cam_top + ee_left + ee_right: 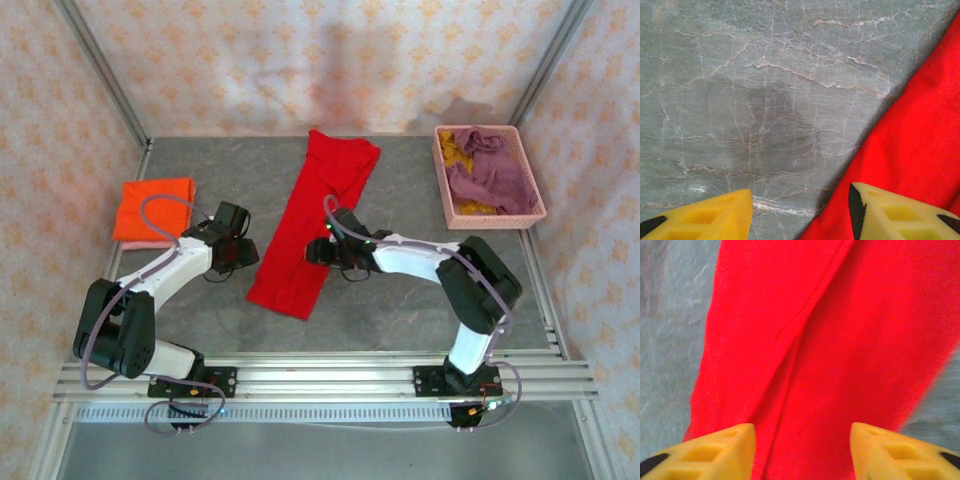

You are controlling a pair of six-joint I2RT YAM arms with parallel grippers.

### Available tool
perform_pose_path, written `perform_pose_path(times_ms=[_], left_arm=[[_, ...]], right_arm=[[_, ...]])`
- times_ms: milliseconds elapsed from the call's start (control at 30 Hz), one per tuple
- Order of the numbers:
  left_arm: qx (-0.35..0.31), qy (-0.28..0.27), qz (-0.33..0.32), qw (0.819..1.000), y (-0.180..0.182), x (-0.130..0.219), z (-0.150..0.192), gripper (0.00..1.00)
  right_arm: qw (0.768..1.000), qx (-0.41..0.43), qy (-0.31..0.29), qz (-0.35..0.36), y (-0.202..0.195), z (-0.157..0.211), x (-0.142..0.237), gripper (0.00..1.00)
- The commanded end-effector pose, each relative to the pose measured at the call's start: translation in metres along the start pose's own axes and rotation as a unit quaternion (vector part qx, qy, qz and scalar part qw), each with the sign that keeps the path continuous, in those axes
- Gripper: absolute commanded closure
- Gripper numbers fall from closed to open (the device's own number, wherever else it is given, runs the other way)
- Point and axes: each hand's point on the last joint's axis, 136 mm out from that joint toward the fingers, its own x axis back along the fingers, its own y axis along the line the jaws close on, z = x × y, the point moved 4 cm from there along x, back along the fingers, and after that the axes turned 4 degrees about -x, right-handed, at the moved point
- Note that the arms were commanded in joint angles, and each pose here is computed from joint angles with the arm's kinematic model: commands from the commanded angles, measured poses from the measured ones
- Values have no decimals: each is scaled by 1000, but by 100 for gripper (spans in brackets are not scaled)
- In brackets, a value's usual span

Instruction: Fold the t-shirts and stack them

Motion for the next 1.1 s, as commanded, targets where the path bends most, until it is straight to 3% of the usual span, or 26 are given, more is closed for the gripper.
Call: perform_pose_path(times_ms=[0, 133, 267, 433, 667, 733, 867, 1067], left_arm=[[0, 7, 8, 1000, -4, 2, -3, 44], [9, 5, 19, 1000, -4, 5, 2, 40], [17, 11, 27, 999, -4, 4, 8, 35], [22, 15, 48, 999, -13, 2, 14, 21], [-3, 26, 79, 997, -48, -1, 22, 18], [-11, 31, 92, 995, -61, -4, 25, 18], [-22, 40, 107, 993, -78, -9, 27, 18], [-35, 42, 104, 993, -82, -13, 23, 18]], right_arm=[[999, -3, 30, 12, 2, 7, -23, 55], [998, -29, 35, 48, -19, 12, -36, 66], [994, -65, 34, 75, -47, 19, -30, 67], [988, -104, 19, 116, -89, 23, -7, 67], [977, -111, -52, 176, -119, 5, 45, 67], [978, -98, -66, 171, -115, 1, 56, 64], [981, -47, -89, 168, -92, -1, 73, 47], [978, 19, -65, 196, -67, 13, 61, 40]])
